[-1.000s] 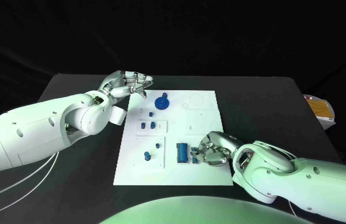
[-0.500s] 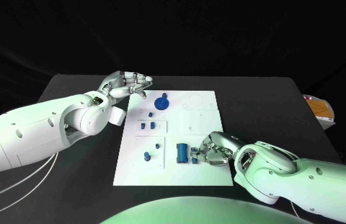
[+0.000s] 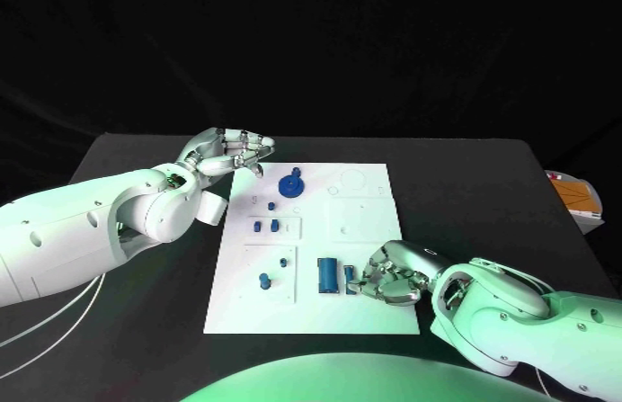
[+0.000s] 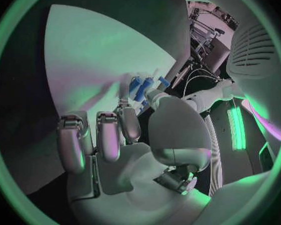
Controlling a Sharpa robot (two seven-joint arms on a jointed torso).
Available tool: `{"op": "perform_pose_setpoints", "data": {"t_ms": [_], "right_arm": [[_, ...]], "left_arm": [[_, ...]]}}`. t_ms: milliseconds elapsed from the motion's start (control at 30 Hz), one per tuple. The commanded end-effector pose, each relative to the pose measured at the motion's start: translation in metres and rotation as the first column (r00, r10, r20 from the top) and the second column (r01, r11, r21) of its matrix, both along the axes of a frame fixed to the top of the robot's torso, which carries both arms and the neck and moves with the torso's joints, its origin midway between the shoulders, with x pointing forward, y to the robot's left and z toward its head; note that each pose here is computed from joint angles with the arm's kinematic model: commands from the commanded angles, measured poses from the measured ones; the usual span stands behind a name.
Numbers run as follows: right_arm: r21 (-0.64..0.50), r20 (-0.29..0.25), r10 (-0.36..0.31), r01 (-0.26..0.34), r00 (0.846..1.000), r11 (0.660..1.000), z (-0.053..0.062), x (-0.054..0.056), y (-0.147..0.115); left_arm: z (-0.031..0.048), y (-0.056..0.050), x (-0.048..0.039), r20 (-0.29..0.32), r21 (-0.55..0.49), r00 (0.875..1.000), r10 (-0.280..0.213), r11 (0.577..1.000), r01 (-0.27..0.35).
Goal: Assemble the parts on the task board
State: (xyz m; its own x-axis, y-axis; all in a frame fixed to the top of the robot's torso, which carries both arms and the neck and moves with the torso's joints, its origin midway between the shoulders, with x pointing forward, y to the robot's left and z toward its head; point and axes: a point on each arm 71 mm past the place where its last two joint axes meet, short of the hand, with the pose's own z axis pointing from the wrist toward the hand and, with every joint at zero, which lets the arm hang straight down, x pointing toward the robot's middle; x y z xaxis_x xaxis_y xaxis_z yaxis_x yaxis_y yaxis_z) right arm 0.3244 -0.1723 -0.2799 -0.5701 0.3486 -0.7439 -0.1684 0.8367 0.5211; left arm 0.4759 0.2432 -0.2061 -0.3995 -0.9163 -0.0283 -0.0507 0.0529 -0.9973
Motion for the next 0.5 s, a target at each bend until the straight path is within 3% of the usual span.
{"op": "perform_pose_setpoints", "data": {"t_ms": [33,500], "right_arm": [[-0.007,-0.018,0.039,-0.040,0.999,0.999,-0.0014,-0.0025,0.0024],[-0.024,-0.031,0.044,-0.045,0.999,0.999,-0.0070,0.0015,0.0046]], "left_arm": [[0.0009,-0.0020,-0.0002,0.002,-0.009,1.000,-0.007,1.000,0.007],[0.0009,-0.0025,-0.0003,0.002,-0.009,1.000,-0.007,1.000,0.007]]}}
